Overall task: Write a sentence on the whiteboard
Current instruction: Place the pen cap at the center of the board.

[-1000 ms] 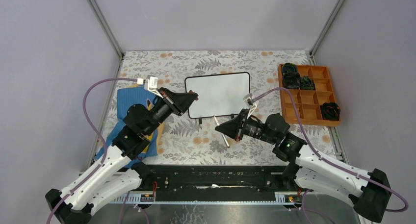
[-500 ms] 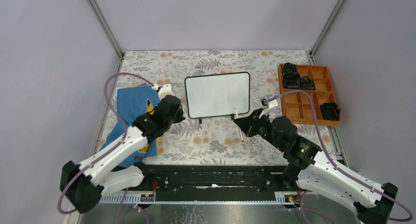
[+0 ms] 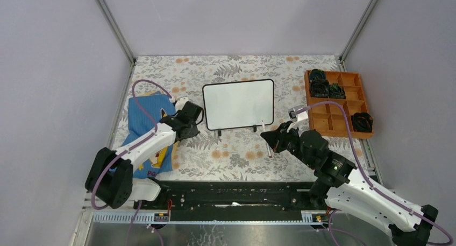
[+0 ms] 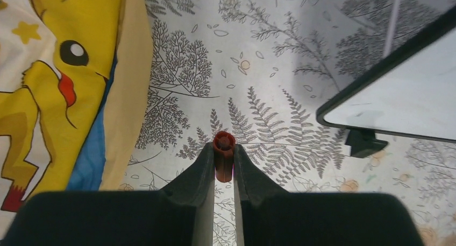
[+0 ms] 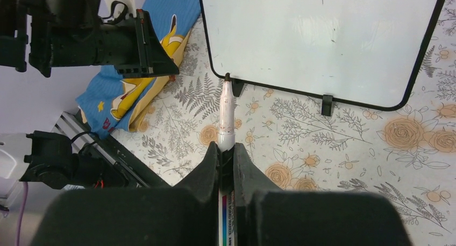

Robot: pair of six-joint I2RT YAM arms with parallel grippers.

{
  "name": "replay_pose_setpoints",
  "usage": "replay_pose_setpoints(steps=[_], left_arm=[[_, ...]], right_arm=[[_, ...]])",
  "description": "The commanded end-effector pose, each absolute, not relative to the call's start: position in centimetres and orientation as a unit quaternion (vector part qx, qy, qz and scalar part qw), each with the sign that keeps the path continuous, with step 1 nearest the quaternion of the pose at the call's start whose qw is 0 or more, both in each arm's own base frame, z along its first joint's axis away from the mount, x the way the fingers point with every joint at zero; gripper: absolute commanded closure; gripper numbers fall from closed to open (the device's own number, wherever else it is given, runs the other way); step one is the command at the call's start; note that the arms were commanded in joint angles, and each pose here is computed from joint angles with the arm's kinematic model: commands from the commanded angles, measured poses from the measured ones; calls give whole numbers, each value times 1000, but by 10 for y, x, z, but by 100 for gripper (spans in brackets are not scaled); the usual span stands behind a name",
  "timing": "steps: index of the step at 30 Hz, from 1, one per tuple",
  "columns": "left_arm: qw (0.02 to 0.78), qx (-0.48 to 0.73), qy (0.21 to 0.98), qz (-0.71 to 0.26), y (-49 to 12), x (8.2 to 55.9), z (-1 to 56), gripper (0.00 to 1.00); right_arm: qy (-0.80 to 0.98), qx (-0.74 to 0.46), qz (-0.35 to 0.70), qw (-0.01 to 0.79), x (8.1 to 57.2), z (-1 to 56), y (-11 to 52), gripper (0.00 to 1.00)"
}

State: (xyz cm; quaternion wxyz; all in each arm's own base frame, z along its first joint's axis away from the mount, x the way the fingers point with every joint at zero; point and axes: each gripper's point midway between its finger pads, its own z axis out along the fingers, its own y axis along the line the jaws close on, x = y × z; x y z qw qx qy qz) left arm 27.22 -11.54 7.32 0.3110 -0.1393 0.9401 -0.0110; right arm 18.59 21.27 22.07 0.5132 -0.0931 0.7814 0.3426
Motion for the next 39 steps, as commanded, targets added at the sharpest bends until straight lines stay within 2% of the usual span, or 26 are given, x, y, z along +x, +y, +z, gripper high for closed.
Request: replay_pose_setpoints(steps=[1, 6, 17, 39], left_arm=[[283, -138, 949, -20, -124, 275, 53, 97], [259, -133, 957, -11, -124, 276, 38, 95], [222, -141, 965, -12, -120, 271, 17, 85], [214, -152, 965, -18, -122, 268, 10, 69]], right_arm=[[772, -95, 336, 531, 189, 230, 210, 100], [773, -95, 334, 530, 189, 230, 210, 100], [773, -92, 329, 534, 186, 236, 202, 100], [777, -87, 327, 531, 185, 234, 199, 100]])
